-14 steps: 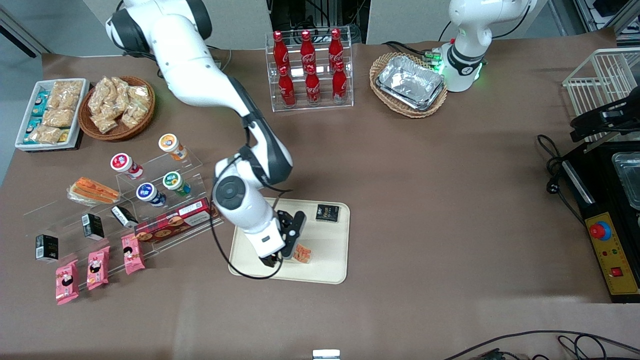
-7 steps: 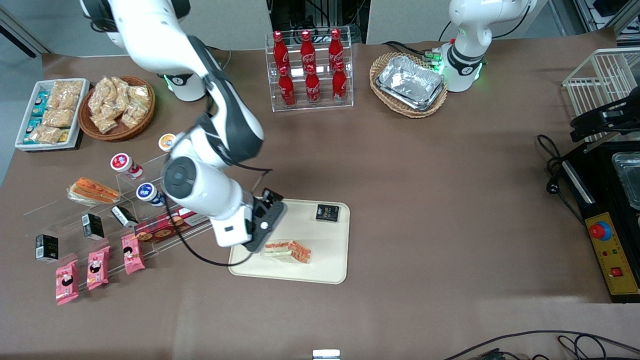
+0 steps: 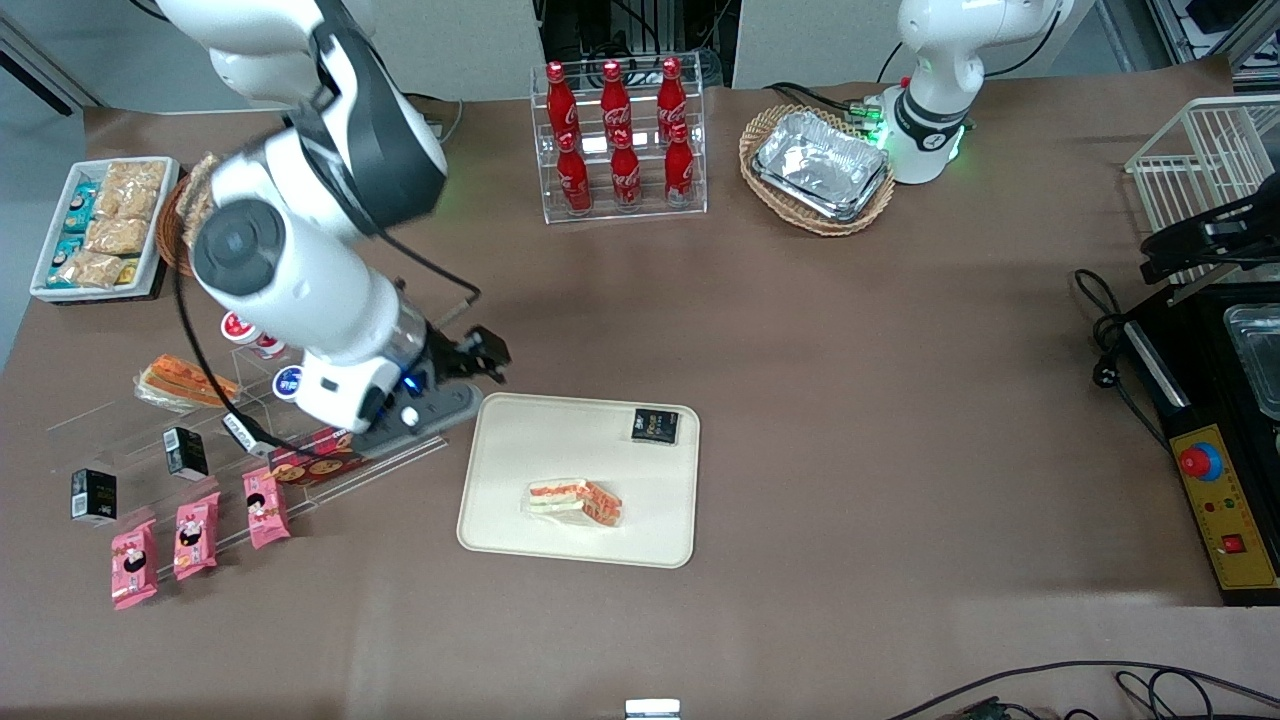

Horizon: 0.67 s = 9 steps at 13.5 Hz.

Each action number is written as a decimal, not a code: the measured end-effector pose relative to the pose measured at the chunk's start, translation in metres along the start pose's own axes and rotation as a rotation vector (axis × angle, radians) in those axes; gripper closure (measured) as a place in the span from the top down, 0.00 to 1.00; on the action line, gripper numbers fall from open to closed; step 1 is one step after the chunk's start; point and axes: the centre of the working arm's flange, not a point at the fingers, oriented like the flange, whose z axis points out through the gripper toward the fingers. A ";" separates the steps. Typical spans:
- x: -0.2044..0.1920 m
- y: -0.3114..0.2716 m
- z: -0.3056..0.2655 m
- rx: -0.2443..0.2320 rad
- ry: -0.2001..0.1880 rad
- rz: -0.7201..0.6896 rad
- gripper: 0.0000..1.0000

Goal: Place sandwich on tray

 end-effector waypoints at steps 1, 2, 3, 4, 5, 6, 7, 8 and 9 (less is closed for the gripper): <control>-0.010 0.002 -0.015 -0.022 -0.009 0.034 1.00; -0.019 0.006 -0.030 -0.039 -0.015 0.056 1.00; -0.027 0.013 -0.045 -0.048 -0.019 0.074 1.00; -0.035 0.024 -0.059 -0.055 -0.023 0.092 1.00; -0.043 0.040 -0.072 -0.056 -0.030 0.114 1.00; -0.050 0.057 -0.084 -0.054 -0.036 0.139 1.00; -0.057 0.076 -0.096 -0.057 -0.038 0.156 1.00; -0.064 0.094 -0.106 -0.074 -0.038 0.155 1.00; -0.069 0.110 -0.114 -0.093 -0.036 0.148 1.00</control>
